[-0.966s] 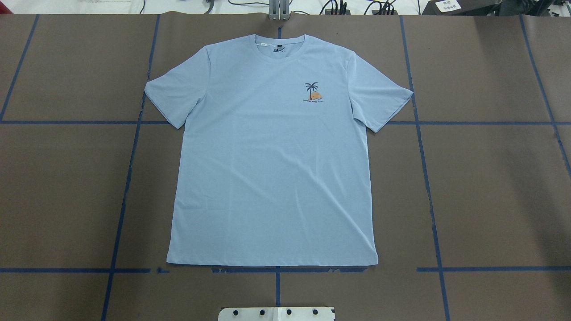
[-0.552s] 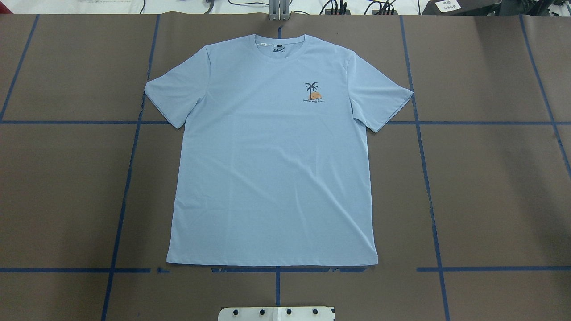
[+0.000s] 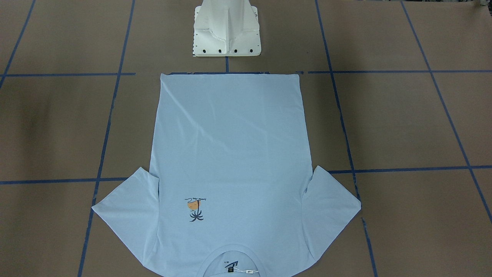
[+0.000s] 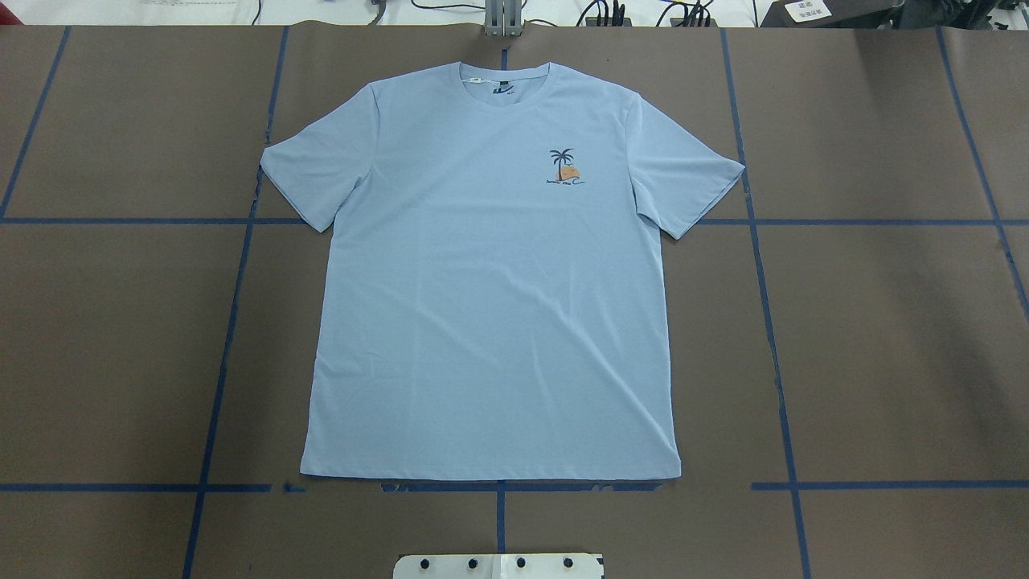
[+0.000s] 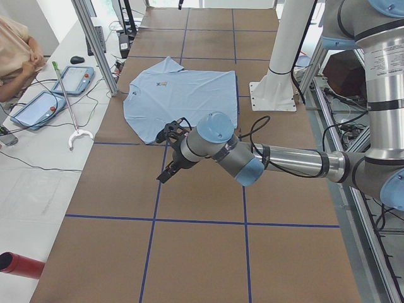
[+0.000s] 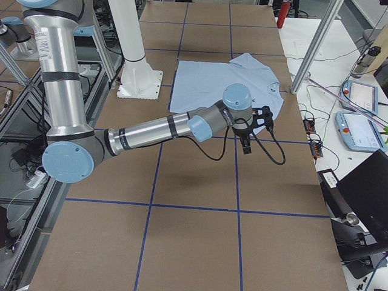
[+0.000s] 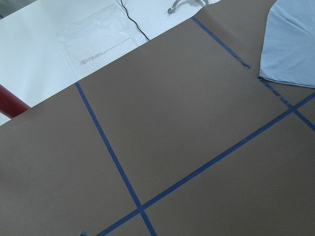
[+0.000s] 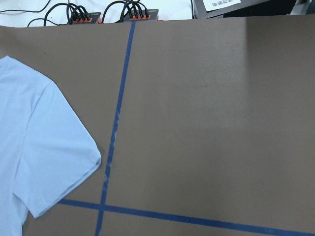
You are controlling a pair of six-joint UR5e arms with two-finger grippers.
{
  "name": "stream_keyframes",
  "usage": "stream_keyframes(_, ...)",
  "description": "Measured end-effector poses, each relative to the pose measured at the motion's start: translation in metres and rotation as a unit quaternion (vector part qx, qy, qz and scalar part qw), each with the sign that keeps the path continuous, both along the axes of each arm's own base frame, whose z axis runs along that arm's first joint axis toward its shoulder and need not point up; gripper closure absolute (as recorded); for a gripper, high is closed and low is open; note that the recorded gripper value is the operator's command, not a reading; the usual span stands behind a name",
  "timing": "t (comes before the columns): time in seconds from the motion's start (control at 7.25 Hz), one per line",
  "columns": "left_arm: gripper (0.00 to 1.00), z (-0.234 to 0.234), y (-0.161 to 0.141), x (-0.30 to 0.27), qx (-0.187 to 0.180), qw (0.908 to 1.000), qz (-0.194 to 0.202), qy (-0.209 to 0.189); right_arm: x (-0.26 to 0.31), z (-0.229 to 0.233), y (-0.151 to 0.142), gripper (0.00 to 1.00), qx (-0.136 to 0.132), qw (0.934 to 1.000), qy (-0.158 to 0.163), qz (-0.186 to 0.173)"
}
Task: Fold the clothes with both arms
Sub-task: 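Move the right gripper over the shirt toward its collar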
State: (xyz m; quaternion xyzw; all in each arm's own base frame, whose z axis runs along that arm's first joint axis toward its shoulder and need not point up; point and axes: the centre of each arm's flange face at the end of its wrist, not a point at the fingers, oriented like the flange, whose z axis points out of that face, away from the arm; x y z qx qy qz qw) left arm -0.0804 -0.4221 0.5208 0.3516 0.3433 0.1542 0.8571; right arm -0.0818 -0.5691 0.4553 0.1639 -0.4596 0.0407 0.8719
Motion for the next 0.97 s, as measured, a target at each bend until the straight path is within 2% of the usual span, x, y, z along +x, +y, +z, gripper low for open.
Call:
stream_keyframes(0.28,0.0,-0.001,0.0,0.0,0.001,1.0,0.0,0.0,-0.128,-0.015,-0.024,0.23,0.002,0.9985,0.004,0.055)
stream_keyframes(0.41,0.0,-0.001,0.0,0.0,0.002,1.0,0.0,0.0,-0.183,-0.017,-0.037,0.27,0.003,0.9974,0.01,0.072)
stream_keyframes(0.55,0.0,-0.001,0.0,0.0,0.002,1.0,0.0,0.0,-0.219,-0.008,-0.046,0.28,0.006,0.9969,0.014,0.077)
stream_keyframes(0.69,0.0,0.0,0.001,0.0,0.001,1.0,0.0,0.0,-0.24,0.009,-0.051,0.35,0.011,0.9969,0.015,0.076)
stream_keyframes(0.97,0.0,0.0,0.001,0.0,0.001,1.0,0.0,0.0,-0.261,0.028,-0.049,0.42,0.019,0.9968,0.02,0.075)
